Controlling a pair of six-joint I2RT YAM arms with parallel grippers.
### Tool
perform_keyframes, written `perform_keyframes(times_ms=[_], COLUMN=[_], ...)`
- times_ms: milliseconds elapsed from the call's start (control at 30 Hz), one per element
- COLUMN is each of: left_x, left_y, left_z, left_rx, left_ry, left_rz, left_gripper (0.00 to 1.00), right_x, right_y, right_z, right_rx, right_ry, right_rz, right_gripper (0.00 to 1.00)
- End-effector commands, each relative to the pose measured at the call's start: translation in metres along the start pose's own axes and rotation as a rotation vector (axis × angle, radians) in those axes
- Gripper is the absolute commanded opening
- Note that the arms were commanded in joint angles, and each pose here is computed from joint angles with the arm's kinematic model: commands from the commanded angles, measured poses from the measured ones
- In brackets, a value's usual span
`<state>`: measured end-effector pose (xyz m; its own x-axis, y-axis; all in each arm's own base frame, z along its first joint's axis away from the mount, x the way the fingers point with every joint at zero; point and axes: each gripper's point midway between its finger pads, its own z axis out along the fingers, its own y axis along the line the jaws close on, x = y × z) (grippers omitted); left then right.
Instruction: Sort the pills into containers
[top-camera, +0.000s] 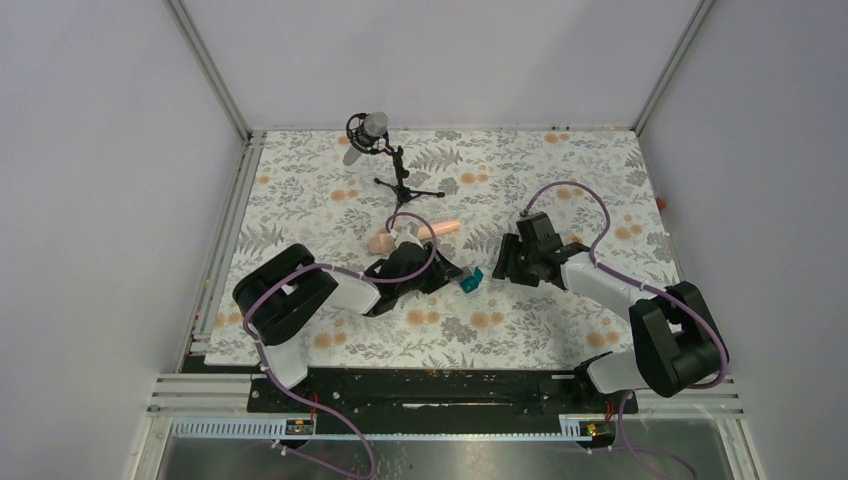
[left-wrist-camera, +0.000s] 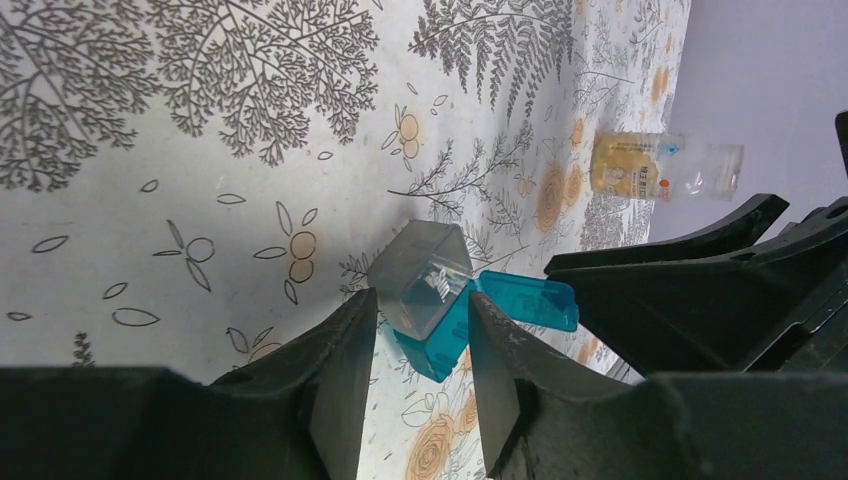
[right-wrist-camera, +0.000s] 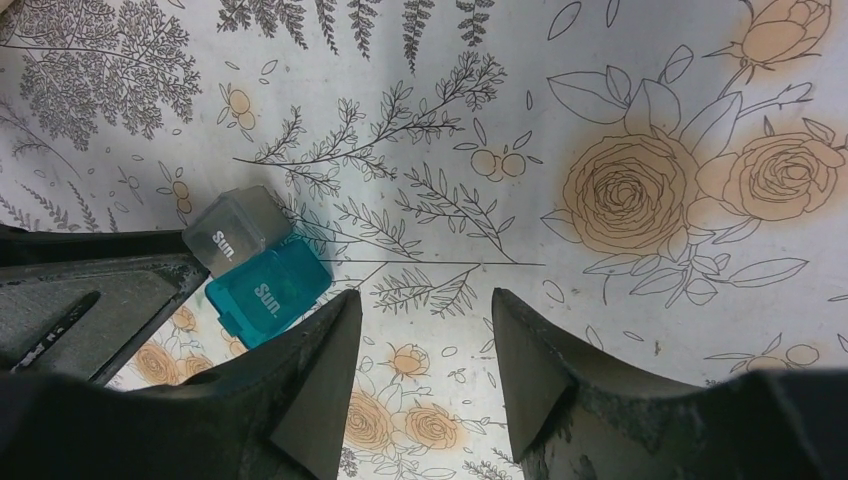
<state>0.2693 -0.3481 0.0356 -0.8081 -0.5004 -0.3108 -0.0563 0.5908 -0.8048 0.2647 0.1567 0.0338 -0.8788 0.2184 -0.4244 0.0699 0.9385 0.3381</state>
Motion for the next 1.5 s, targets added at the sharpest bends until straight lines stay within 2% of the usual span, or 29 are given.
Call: perform_keyframes(times_ms=[0,433,633,933,1233,1467], left_x=[-0.008,-0.003,-0.004,0.002,0.011,0.013], left_y=[-0.014,0.016,0.026,0.030,0.028,0.023], left_z=[0.008,0.010,0.007,0.008,0.011,0.011], left_rx=[-0.001,-0.224,-0.291,-0.295,-0.271,-0.245], left_ry=[-0.044,-0.029,-0.031,-0.008,0.022,0.029], left_rz=[-0.013,0.063,0.066,0.044,-0.008,-0.037], left_gripper=[0.38,0.34,0.33,0.29,0.26,0.25], right_x=[-0.001,0.002,0.002,0.005,0.020,0.023], right_y=[0.007,0.013,0.029,0.051,0.045,0.044], right_z=[0.004,0.010,0.013,0.018,0.029,0.027], right_rx=[-0.025,-0.063,-0.144,-0.264,-0.248,-0.253], right_ry=[0.001,0.026,0.037,0.069,0.158,0.168], right_rz=[-0.009,-0.021,-0.003,0.018,-0.039,-0.061], right_gripper=[0.58,0.58,0.62,0.64,0.64,0.62])
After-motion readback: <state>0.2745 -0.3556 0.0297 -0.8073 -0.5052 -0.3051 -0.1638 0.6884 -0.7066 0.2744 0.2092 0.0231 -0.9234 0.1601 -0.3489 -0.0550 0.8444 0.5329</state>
